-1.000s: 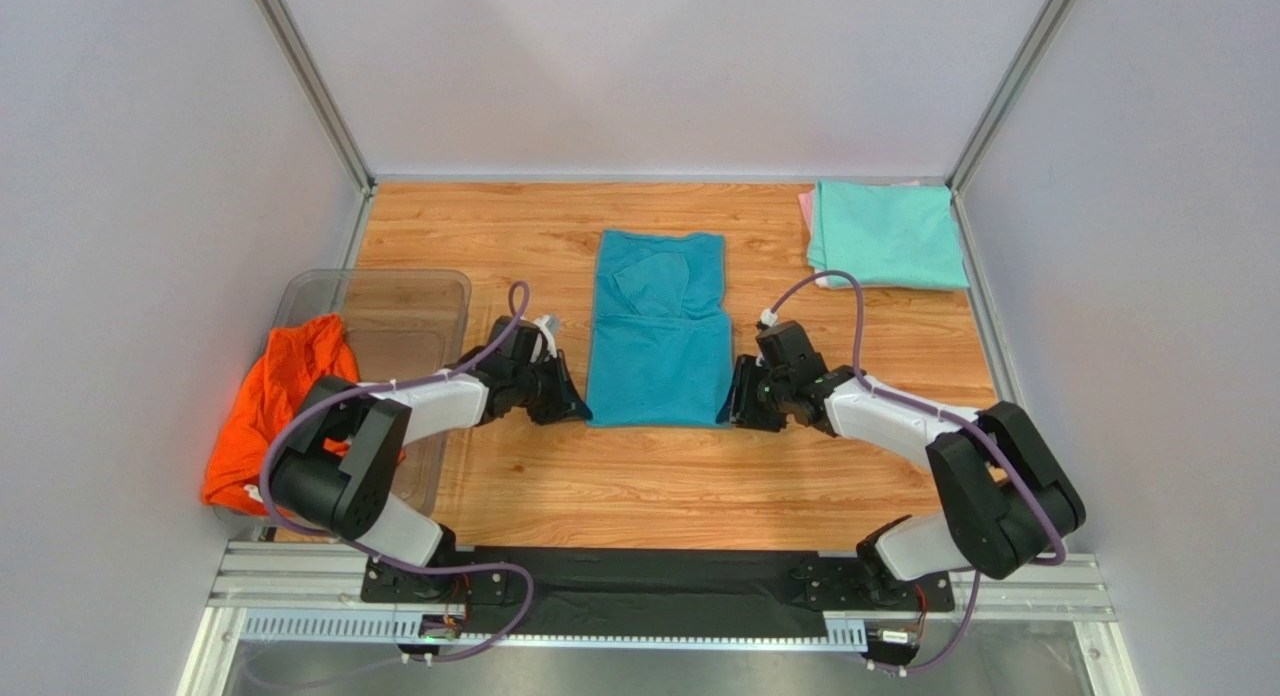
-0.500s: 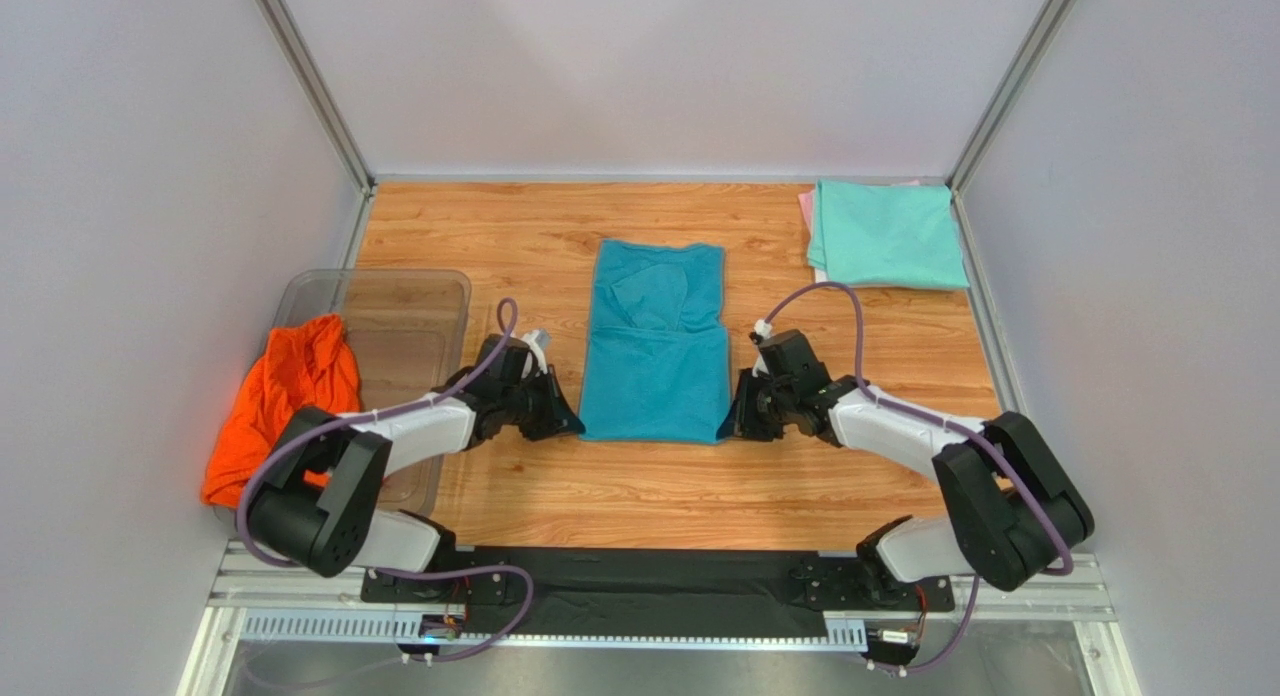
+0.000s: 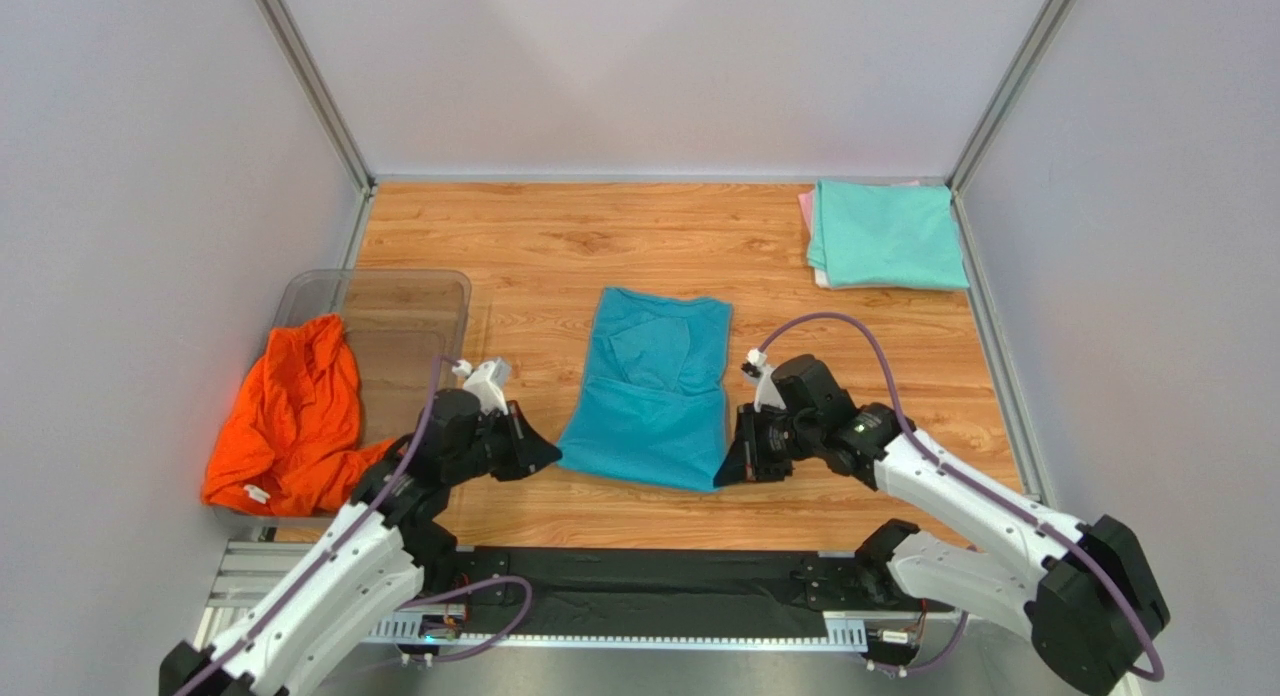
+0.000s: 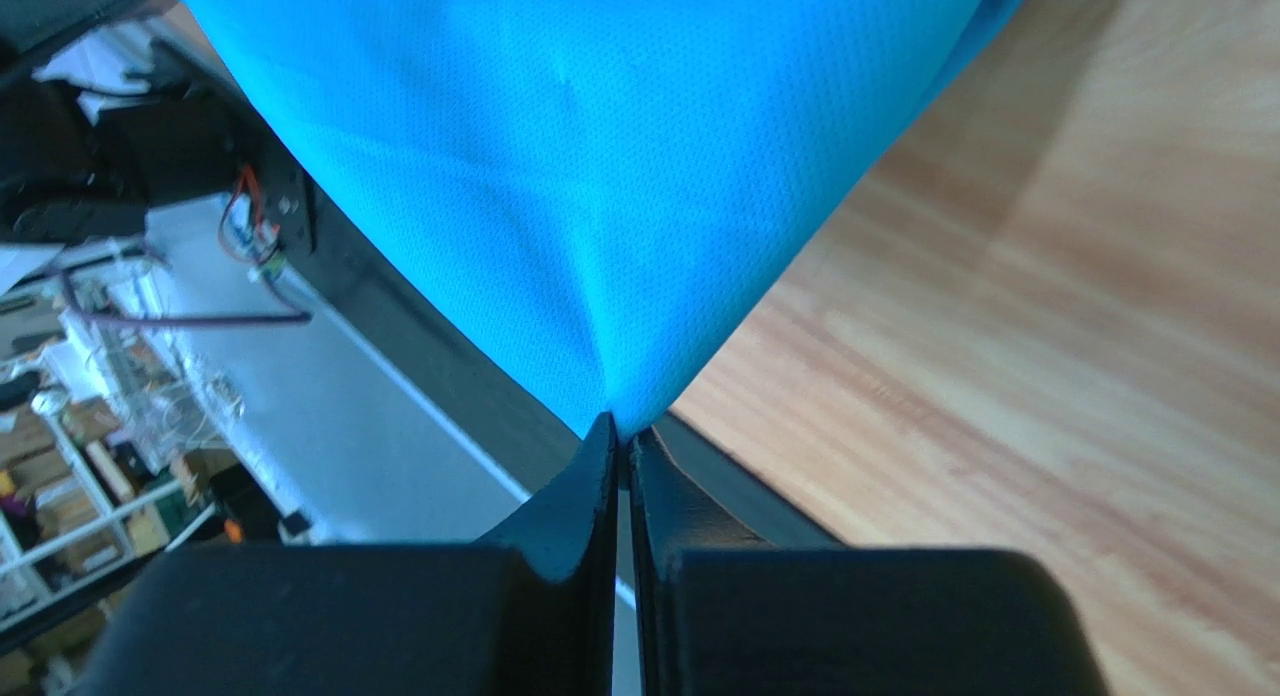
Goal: Fold and stack the t-shirts
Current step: Fold the tshirt
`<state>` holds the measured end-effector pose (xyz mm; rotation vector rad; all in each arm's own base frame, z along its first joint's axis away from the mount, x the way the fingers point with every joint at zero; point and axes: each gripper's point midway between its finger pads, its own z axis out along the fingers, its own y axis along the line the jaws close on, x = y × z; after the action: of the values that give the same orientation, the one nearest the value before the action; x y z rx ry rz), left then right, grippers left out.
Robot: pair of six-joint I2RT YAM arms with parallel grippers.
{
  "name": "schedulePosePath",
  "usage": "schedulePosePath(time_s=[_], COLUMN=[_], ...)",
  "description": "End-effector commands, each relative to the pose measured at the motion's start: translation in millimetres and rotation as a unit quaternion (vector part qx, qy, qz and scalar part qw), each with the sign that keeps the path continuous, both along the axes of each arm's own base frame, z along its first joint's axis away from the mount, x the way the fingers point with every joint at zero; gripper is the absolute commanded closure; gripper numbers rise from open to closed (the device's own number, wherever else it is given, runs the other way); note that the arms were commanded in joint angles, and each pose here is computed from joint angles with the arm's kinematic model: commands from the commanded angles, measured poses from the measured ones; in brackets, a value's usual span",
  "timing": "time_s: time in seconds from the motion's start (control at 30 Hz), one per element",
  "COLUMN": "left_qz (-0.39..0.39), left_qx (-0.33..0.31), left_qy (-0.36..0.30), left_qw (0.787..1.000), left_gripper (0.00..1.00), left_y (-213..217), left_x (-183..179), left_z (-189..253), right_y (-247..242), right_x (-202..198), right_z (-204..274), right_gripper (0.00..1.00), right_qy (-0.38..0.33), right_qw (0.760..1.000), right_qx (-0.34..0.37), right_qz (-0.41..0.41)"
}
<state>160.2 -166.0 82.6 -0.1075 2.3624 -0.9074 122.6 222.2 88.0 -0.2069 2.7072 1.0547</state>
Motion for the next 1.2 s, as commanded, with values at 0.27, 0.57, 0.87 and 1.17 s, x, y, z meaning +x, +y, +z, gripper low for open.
schedulePosePath(time_s=[0.27, 0.57, 0.87, 1.17], left_qz=[0.01, 0.013, 0.03, 0.047], left_qx=[-0.057, -0.055, -0.042, -0.03], left_qy=[-0.053, -0.081, -0.103, -0.106], left_qw=[0.997, 0.995, 0.993, 0.993], left_gripper=[1.0, 1.0, 1.0, 1.0], left_y=[10.6, 16.6, 17.1, 14.0], left_x=[-26.9, -28.6, -10.0, 10.4], left_z=[82.5, 117.6, 132.8, 133.8], right_y=[10.4, 14.4, 16.7, 18.0], right_x=[-78.4, -88.6, -75.5, -48.4], right_z=[82.2, 113.4, 112.8, 103.2], right_gripper=[1.0, 1.0, 1.0, 1.0], right_qy=[0.08, 0.101, 0.075, 0.068], right_qw=[0.988, 0.983, 0.987, 0.99], right_qx=[0.067, 0.112, 0.101, 0.086], right_qz=[0.11, 0.109, 0.098, 0.089])
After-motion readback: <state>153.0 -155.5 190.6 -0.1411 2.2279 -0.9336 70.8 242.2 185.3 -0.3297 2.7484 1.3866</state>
